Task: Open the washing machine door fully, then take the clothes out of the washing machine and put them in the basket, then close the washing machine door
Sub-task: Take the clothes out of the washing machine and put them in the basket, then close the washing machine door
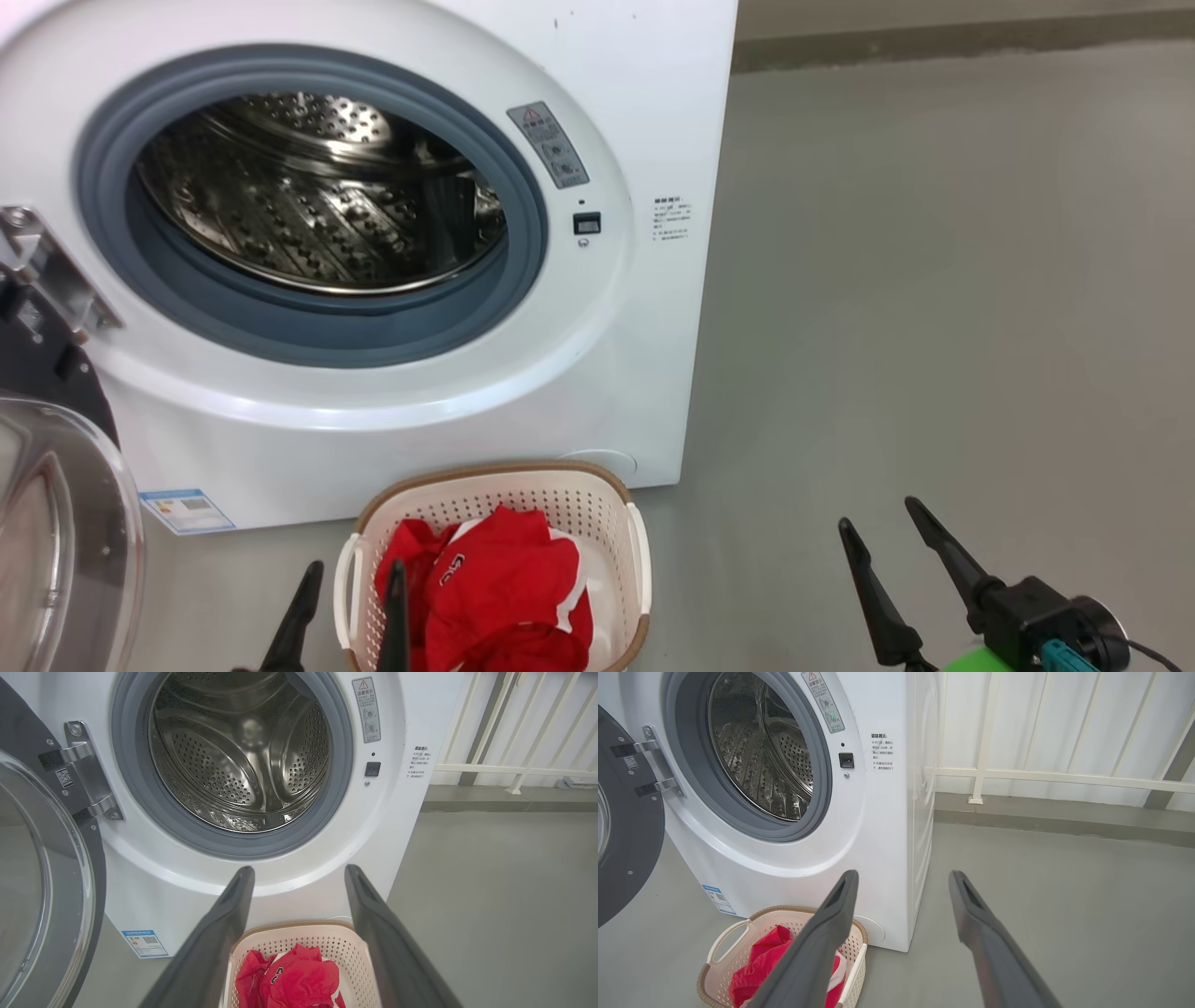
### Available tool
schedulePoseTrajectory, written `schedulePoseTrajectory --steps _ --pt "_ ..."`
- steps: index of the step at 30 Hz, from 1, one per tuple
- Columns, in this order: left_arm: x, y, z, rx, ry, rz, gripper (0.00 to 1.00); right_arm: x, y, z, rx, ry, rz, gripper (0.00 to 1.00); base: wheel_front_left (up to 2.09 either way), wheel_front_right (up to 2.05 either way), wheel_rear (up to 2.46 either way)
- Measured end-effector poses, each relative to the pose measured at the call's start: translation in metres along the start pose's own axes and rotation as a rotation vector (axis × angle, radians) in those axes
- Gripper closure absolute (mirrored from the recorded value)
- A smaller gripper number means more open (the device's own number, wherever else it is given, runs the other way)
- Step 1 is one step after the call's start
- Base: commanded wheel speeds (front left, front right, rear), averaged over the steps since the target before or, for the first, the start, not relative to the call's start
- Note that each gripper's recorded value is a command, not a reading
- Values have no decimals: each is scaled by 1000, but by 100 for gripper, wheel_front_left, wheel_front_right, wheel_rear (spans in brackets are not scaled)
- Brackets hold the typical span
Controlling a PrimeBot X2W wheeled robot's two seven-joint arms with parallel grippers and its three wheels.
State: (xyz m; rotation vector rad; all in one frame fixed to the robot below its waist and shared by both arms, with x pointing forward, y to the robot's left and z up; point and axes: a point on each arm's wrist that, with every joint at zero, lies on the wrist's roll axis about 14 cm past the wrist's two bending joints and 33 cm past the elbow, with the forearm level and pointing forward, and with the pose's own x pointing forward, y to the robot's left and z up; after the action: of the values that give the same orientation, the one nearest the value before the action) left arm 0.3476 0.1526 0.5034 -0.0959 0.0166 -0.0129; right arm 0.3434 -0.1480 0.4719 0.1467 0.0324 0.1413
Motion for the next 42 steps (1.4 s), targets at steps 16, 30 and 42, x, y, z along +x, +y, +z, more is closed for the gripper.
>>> schedulePoseTrajectory --steps 16,30,42 --pt "-16 7 4 12 -1 24 0 -10 -8 1 -3 -5 -34 0 0 0 0" --pt "-17 6 5 13 -4 17 0 -11 -7 3 0 -13 -32 0 0 0 0" --pt "-18 4 6 16 -5 15 0 -11 -7 4 8 -16 -33 0 0 0 0"
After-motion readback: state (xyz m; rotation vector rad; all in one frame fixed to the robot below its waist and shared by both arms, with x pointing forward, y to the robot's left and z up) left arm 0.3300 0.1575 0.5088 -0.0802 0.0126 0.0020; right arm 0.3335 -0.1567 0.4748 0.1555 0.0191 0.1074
